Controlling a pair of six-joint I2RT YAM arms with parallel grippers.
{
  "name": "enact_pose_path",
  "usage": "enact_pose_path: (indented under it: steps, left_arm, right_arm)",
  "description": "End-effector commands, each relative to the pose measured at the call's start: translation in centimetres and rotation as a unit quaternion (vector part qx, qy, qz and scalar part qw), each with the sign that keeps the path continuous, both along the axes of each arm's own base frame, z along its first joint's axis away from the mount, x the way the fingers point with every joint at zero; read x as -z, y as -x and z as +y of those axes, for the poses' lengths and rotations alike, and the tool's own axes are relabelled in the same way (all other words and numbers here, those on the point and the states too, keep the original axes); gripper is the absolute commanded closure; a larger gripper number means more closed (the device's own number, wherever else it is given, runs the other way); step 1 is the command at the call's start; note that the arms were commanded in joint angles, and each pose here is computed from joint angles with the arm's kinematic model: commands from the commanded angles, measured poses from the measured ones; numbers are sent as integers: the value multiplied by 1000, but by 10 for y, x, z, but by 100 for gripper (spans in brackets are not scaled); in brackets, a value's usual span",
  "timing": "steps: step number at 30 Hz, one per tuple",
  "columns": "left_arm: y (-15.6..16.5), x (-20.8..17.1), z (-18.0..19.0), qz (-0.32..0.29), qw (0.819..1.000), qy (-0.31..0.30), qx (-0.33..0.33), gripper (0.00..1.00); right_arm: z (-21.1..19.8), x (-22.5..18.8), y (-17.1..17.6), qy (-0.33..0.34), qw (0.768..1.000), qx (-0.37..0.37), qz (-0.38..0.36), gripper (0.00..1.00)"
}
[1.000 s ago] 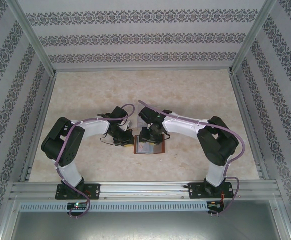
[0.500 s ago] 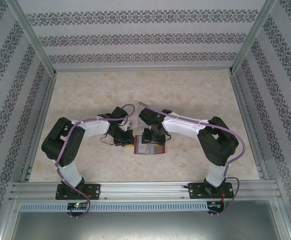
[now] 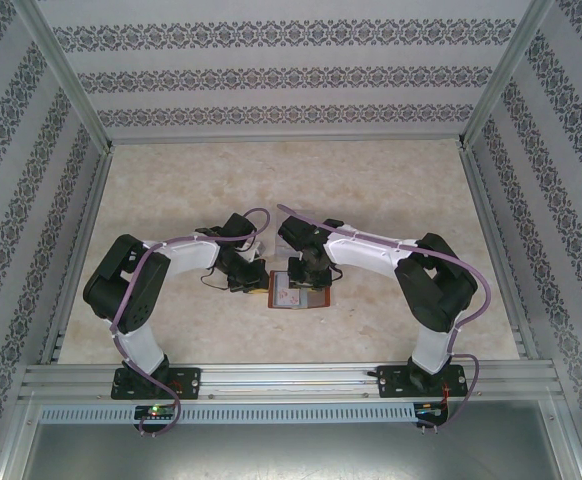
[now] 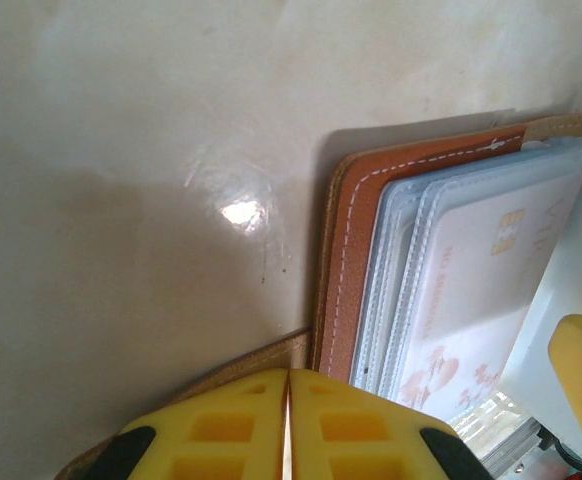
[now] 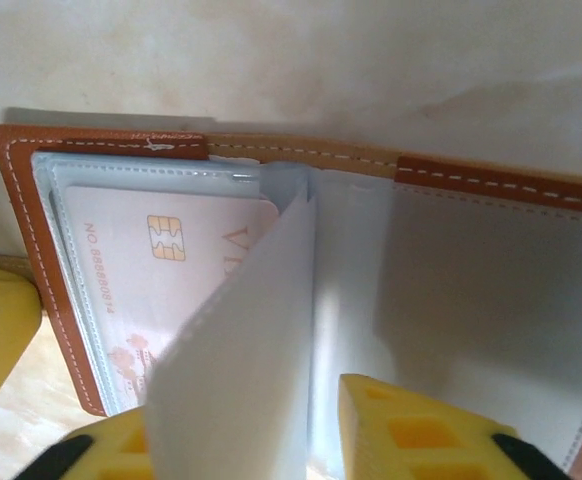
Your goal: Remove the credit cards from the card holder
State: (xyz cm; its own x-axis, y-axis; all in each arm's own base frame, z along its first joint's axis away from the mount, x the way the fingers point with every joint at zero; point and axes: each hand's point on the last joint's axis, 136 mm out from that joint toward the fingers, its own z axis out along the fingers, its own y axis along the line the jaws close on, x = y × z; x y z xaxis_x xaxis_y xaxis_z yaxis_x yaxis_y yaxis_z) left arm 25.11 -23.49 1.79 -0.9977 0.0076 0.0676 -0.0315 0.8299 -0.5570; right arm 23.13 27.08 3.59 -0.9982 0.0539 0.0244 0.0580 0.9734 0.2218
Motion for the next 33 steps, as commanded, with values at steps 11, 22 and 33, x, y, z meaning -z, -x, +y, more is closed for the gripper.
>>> enact_pose_path:
  steps: [11,22,33]
  left_arm:
    - [1,11,5,8,1000,-10,1,91]
    - [8,10,4,18,1000,-3,0,91]
    - [16,6,0,25,1000,3,-4,90]
  right_arm:
    - [6,-11,2,-33,999,-7,-18,95]
    - [-19,-1,1,-1,1000,-5,-16,95]
    - [-40,5,-2,20,1000,-5,-16,93]
